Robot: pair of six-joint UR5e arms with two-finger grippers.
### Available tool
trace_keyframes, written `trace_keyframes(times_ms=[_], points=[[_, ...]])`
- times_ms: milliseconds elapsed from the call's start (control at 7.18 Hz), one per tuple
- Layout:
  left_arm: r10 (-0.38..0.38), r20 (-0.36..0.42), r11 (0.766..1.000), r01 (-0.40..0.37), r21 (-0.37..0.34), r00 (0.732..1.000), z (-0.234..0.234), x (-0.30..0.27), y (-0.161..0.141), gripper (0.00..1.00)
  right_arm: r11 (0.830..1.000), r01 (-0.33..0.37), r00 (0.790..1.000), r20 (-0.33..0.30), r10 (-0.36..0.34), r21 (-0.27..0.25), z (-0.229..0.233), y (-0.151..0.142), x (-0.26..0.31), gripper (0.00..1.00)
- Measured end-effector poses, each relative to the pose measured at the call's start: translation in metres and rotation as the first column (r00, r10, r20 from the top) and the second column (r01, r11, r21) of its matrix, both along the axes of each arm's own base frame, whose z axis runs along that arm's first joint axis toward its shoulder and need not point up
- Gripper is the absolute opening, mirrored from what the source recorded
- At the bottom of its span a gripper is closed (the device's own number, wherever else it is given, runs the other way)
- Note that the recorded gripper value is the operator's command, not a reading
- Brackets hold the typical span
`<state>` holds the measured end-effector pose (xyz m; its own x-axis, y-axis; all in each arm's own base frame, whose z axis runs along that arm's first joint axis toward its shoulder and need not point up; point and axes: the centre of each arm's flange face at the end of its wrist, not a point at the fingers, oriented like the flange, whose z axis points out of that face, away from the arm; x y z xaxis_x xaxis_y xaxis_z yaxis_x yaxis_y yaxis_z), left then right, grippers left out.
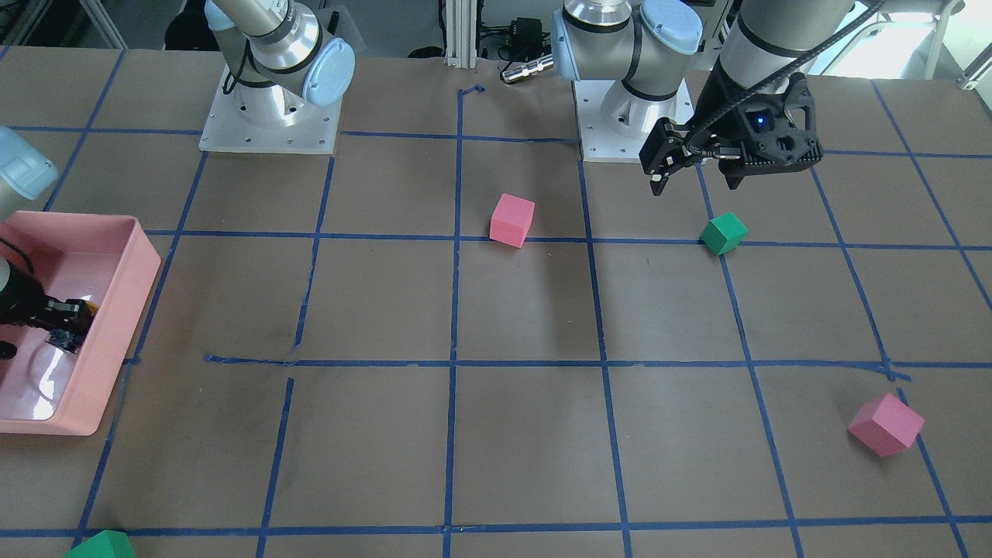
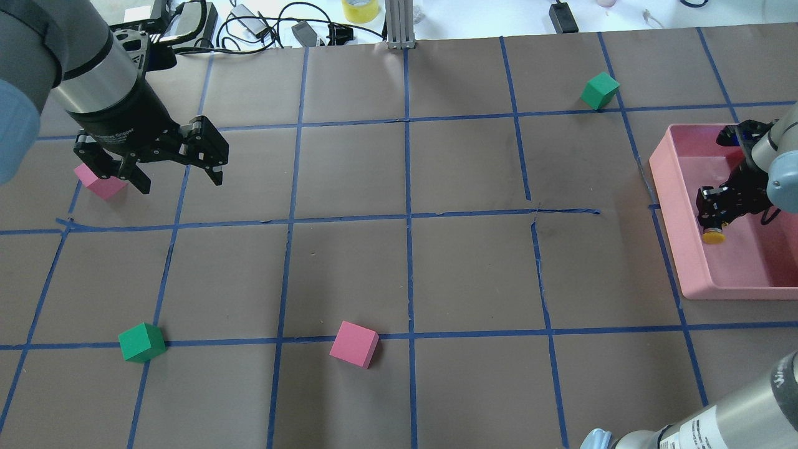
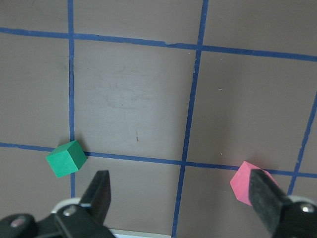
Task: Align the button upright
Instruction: 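Lower the right gripper into the bin and grasp the switch body, then lift the switch out of the bin with the right gripper toward table center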
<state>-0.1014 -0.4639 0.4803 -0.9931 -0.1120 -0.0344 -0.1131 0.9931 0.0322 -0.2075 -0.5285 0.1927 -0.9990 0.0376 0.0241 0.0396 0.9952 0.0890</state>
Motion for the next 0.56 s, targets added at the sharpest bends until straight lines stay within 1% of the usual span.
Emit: trace_keyframes(times_ms=[278,557], points=[[0.000,0.000,1.000,0.000,0.007,1.000,0.000,0.000,0.000,1.00,1.000,-0.010,1.000,-0.006,0.010,-0.008,0.010,-0.002,-0.001,0.00],[-0.001,0.001,1.000,0.001,0.014,1.000,-0.002,0.001,-0.001,1.00,0.999,-0.018,1.000,-0.015,0.017,-0.040,0.044,-0.007,-0.001,0.00]])
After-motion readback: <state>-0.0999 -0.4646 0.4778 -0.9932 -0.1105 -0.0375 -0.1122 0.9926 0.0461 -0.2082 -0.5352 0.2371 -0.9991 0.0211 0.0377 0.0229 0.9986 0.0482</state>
